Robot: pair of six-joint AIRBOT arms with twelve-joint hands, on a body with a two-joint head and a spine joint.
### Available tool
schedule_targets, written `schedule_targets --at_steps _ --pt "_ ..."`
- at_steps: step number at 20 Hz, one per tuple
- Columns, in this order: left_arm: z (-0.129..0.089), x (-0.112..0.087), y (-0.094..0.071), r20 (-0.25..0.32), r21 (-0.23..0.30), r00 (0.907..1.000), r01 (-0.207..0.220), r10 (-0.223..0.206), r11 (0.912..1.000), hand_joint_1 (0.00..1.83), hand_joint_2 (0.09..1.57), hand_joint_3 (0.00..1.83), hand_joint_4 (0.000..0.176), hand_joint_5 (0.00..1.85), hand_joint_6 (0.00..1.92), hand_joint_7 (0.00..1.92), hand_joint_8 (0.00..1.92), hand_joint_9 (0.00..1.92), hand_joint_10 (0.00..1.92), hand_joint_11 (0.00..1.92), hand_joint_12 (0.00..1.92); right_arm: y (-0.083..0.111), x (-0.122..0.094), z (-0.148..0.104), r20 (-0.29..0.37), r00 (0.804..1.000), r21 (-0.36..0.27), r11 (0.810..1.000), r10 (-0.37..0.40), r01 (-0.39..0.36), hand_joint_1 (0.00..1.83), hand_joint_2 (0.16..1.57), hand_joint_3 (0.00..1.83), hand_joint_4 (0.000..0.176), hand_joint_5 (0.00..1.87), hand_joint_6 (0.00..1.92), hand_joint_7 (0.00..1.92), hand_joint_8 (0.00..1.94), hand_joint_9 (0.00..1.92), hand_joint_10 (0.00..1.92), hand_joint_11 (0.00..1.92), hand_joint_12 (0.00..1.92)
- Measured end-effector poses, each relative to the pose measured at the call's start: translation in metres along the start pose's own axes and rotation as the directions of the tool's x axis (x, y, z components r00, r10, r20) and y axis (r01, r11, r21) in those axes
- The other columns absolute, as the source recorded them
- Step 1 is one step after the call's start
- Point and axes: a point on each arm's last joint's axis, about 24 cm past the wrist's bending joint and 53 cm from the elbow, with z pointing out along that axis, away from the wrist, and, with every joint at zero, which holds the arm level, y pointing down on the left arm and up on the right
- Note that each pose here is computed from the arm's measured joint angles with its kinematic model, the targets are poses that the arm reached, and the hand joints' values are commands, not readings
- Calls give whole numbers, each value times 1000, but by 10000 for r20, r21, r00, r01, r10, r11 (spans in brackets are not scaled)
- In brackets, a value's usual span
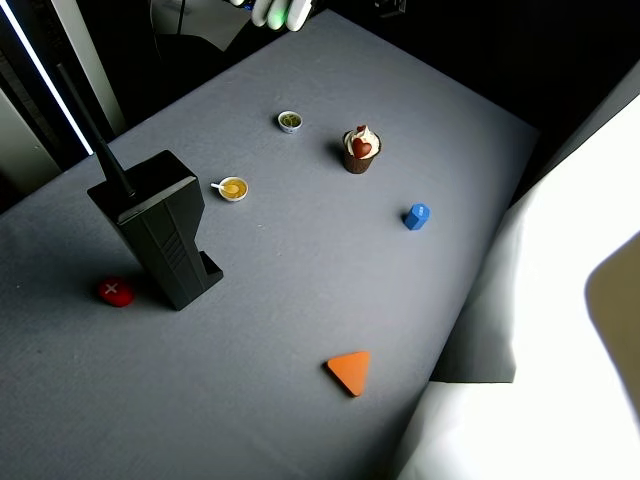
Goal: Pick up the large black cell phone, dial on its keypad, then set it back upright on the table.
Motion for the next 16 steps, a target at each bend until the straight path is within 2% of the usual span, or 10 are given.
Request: schedule_targets --at_steps 1,2,3,5,6,7,9,11,15,16 --pt "0 0 0 -6 -6 10000 17 -17 10000 97 1226 0 0 351 0 339 1 260 2 0 572 -6 -10 -3 714 9973 327 9993 177 -201 137 1065 0 0 198 0 218 0 194 2 0 454" --pt "0 0 1 -8 -26 9999 144 -144 9999 106 1213 0 0 342 0 323 2 240 2 0 518 -17 -31 -9 2096 9770 853 9947 380 -569 77 1052 0 1 173 0 190 0 173 0 0 414" --pt "0 0 1 1 -55 9998 190 -190 9998 74 1215 0 0 316 0 302 0 218 1 0 458 -24 -46 -16 3021 9528 1236 9899 288 -691 53 1044 0 2 163 0 175 0 162 0 0 391" --pt "0 -1 4 40 -167 9999 148 -148 9998 49 1209 0 0 296 4 294 0 197 2 0 380 -39 -65 -35 4598 8876 1961 9716 281 -1324 2 1014 0 8 123 0 151 0 149 0 0 379" --pt "0 -1 4 39 -179 9999 101 -101 9998 22 1219 1 0 269 2 286 0 192 0 0 337 -43 -63 -41 4855 8733 2138 9633 396 -1625 15 1002 0 6 125 2 155 3 148 1 0 380" --pt "0 -1 4 37 -172 9999 97 -97 9998 25 1220 1 0 260 0 272 0 180 0 0 308 -45 -56 -42 4826 8741 2215 9578 556 -1832 24 999 0 3 123 1 157 3 145 0 0 380" --pt "3 1 3 -6 -136 9997 228 -228 9996 5 1225 1 0 240 0 238 0 162 0 0 272 -43 -32 -39 4378 8931 2258 9489 1034 -2206 28 998 0 0 60 1 111 3 119 3 0 329" --pt "3 1 8 16 -346 9990 438 -438 9984 5 1230 1 0 289 11 253 3 178 4 0 319 -45 -21 -42 4349 8915 2431 9368 1265 -2515 139 996 0 0 35 2 89 2 104 2 0 258" --pt "2 3 19 9 -832 9955 947 -949 9920 1 1240 2 0 233 0 251 4 171 2 0 307 -69 -29 -62 5272 8413 3192 8897 1196 -3265 320 959 0 0 80 7 123 3 125 4 0 343" --pt "2 5 20 -85 -889 9954 939 -950 9916 0 1241 2 0 236 2 260 7 177 5 0 311 -73 -28 -64 5345 8357 3295 8795 1261 -3434 338 950 0 0 81 5 119 0 126 3 0 352"
